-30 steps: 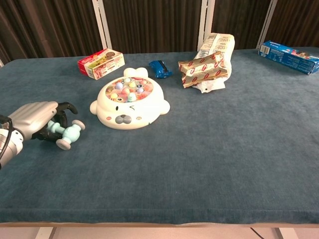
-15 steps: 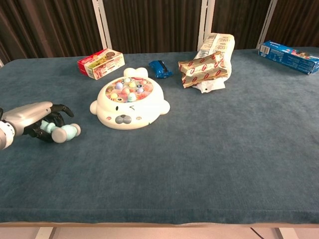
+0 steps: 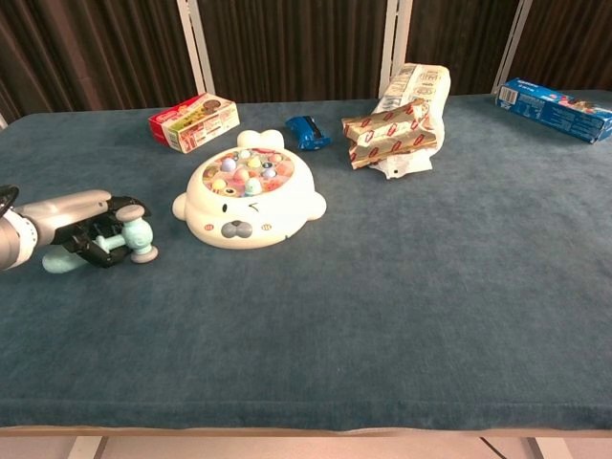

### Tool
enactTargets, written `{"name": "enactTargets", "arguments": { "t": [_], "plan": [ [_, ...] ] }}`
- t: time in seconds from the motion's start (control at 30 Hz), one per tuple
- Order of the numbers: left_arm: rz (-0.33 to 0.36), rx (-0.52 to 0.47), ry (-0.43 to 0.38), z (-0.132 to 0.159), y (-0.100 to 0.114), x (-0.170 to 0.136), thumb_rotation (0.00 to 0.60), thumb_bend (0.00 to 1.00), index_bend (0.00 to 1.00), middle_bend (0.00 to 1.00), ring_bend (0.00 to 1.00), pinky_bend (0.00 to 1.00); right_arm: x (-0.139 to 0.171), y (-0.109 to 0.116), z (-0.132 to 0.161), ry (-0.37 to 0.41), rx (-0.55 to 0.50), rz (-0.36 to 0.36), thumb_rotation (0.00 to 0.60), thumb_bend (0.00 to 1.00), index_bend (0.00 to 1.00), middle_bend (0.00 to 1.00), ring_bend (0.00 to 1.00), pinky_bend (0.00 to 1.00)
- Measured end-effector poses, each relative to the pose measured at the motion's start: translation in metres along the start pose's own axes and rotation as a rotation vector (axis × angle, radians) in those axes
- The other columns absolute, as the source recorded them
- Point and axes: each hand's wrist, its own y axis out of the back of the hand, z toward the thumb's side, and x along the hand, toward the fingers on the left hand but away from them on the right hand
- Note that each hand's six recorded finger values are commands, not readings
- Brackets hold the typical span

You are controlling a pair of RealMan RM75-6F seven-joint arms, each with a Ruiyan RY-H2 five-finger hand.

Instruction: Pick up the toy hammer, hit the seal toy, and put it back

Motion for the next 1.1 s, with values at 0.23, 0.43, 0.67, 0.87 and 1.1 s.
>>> {"name": "enactTargets", "arguments": {
  "t": [0.23,0.43,0.67,0.87,1.1],
  "plan": [
    [-0.012,0.001,-0.004,-0.002,-0.003,-0.002,0.600,0.52,0.13,0.25,0.22,0.19,0.000,0.000,0.000,0.001,-0.001,0.001,0.600,0.24,0.00,0.00,0.00,0.00],
    [0.020,0.035,-0.012,-0.007,-0.005,-0.008,0.600,0.47,0.06,0.19,0.17,0.18,0.001,-0.001,0.001,0.002,-0.001,0.003,0.600,0.24,0.00,0.00,0.00,0.00],
    [0.065,0.073,-0.007,-0.017,-0.015,-0.010,0.600,0.46,0.03,0.16,0.14,0.17,0.001,0.000,0.000,0.000,-0.002,0.000,0.600,0.24,0.00,0.00,0.00,0.00],
    [0.068,0.072,-0.019,-0.018,-0.019,-0.014,0.600,0.46,0.01,0.15,0.13,0.17,0.001,0.000,0.000,-0.001,-0.001,0.001,0.600,0.24,0.00,0.00,0.00,0.00],
    [0.081,0.077,-0.023,-0.020,-0.018,-0.018,0.600,0.46,0.00,0.12,0.10,0.15,0.001,0.000,0.000,0.000,-0.001,0.002,0.600,0.24,0.00,0.00,0.00,0.00]
  ]
}}
